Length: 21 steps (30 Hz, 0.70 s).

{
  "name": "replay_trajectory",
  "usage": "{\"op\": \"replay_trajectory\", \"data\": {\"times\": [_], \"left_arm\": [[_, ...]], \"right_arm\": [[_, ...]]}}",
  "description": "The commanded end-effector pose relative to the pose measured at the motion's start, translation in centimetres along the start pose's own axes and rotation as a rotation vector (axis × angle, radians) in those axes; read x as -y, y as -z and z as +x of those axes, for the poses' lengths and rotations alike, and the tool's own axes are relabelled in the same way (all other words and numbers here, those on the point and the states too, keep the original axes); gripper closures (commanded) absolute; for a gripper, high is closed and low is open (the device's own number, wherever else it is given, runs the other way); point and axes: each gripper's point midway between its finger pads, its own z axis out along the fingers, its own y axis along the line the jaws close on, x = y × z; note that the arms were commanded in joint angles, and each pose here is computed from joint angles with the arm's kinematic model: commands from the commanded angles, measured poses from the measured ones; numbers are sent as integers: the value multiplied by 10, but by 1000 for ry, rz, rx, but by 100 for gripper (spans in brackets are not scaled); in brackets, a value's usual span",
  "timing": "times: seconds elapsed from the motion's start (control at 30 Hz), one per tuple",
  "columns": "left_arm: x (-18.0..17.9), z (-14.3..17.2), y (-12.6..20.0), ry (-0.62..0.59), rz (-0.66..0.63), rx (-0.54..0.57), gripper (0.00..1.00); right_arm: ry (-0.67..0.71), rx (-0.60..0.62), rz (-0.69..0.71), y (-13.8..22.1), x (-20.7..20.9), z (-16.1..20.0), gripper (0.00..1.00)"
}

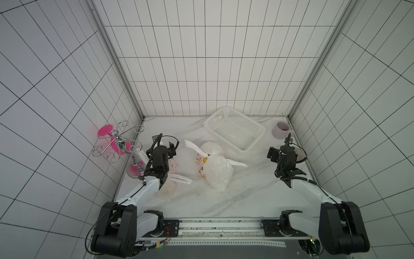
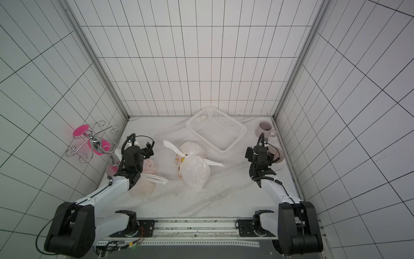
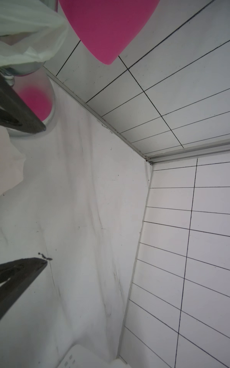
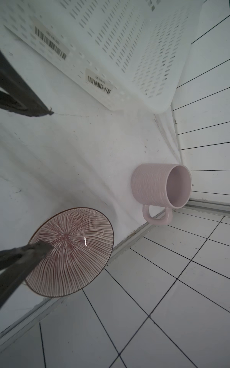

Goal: Place the peach into a plastic bag & tie a knot
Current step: Reset both arms

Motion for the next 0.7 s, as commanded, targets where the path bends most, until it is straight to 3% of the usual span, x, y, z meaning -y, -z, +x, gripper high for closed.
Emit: {"op": "replay_trajectory", "data": {"times": [0.0, 0.13, 0.2, 0.33, 0.4, 0.53, 0.67], "left_arm": [[-6, -18, -4, 36, 3, 145, 2], [7, 4, -20, 14, 115, 136, 2], [27, 6, -21, -55, 241, 149, 3], [31, 23, -31, -63, 263, 133, 3], [30, 20, -25, -57, 251, 208, 2], [29, 27, -30, -63, 232, 122, 3], [34, 25, -30, -106, 153, 143, 2]], "right_arm": [[-7, 164, 12, -4, 2, -16, 2], [-13, 189, 4, -11, 1, -7, 2], [9, 182, -28, -17, -6, 2, 2], [66, 205, -127, -24, -27, 8, 1], [67, 128, -116, -31, -26, 14, 1], [2, 109, -52, -38, -10, 11, 1], [4, 115, -49, -38, -8, 11, 1]]}}
